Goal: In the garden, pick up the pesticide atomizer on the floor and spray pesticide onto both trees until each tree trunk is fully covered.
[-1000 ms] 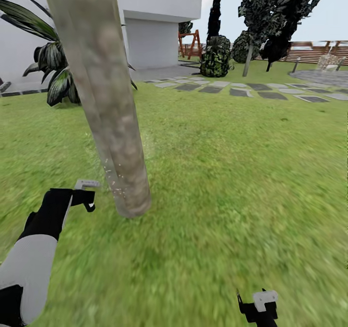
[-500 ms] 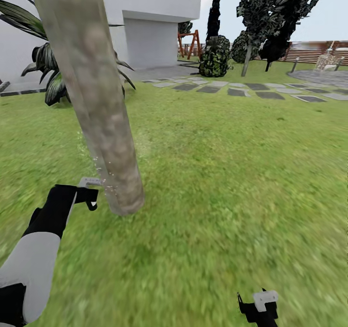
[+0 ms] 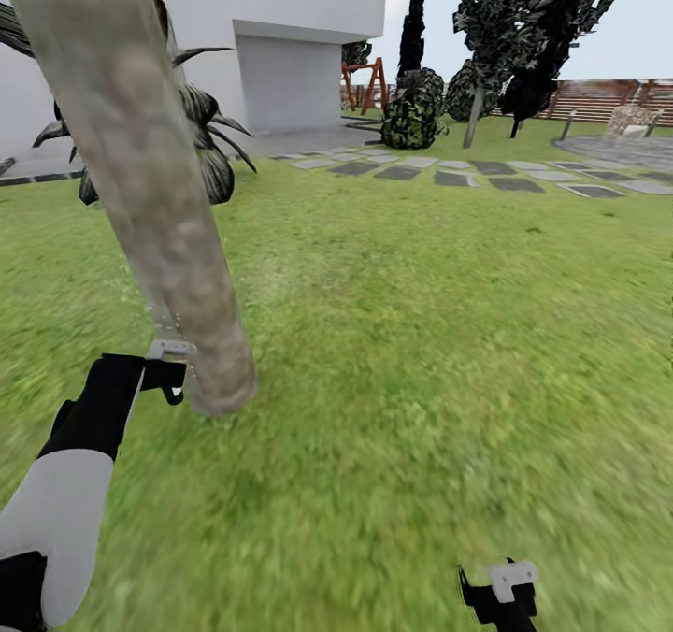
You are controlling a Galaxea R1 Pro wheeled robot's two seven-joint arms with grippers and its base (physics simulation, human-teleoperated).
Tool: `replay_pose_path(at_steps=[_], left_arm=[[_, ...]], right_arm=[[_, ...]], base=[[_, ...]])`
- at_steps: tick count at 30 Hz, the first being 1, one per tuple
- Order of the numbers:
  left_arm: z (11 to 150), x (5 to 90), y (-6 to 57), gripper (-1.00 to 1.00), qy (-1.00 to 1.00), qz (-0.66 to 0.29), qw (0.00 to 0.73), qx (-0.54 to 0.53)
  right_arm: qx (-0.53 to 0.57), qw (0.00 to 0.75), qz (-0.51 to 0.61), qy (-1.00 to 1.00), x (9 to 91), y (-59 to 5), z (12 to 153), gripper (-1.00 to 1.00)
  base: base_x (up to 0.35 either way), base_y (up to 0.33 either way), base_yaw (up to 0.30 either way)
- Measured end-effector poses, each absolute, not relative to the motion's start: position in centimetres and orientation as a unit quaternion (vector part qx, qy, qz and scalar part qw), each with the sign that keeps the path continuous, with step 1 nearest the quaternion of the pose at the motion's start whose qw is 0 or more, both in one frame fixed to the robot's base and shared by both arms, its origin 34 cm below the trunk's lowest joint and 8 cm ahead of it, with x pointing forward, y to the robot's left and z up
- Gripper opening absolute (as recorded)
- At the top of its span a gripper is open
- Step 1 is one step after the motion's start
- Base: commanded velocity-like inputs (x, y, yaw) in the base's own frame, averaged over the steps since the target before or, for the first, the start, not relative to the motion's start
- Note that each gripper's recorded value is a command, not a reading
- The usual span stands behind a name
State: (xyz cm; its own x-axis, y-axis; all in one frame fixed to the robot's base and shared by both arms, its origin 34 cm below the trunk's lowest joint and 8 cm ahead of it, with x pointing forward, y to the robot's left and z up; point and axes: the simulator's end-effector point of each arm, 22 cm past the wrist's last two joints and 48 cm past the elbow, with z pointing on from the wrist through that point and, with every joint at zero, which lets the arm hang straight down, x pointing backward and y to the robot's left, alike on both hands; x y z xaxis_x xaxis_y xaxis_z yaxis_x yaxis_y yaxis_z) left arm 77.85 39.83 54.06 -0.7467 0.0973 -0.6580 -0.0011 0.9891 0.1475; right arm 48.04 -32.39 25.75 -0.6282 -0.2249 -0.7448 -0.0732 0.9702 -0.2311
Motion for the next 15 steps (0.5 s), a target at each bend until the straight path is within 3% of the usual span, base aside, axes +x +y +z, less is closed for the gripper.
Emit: replay_pose_path(at_steps=[3, 9, 15], left_arm=[[54.1, 77.8, 39.9, -1.00, 0.932, 0.070, 0.355, 0.025], [54.2, 77.8, 40.3, -1.00, 0.931, 0.072, 0.357, 0.023], [55.4, 78.1, 41.5, -1.00, 0.922, 0.098, 0.374, 0.012]], right_arm=[[-0.083, 0.423, -0.090, 0.898, 48.0, -32.4, 25.7, 1.00], [-0.083, 0.423, -0.089, 0.898, 48.0, -32.4, 25.7, 1.00], [-0.083, 0.423, -0.090, 0.898, 48.0, -32.4, 25.7, 1.00]], base=[[0.000, -0.273, 0.026], [0.000, -0.260, 0.258], [0.000, -0.040, 0.206]])
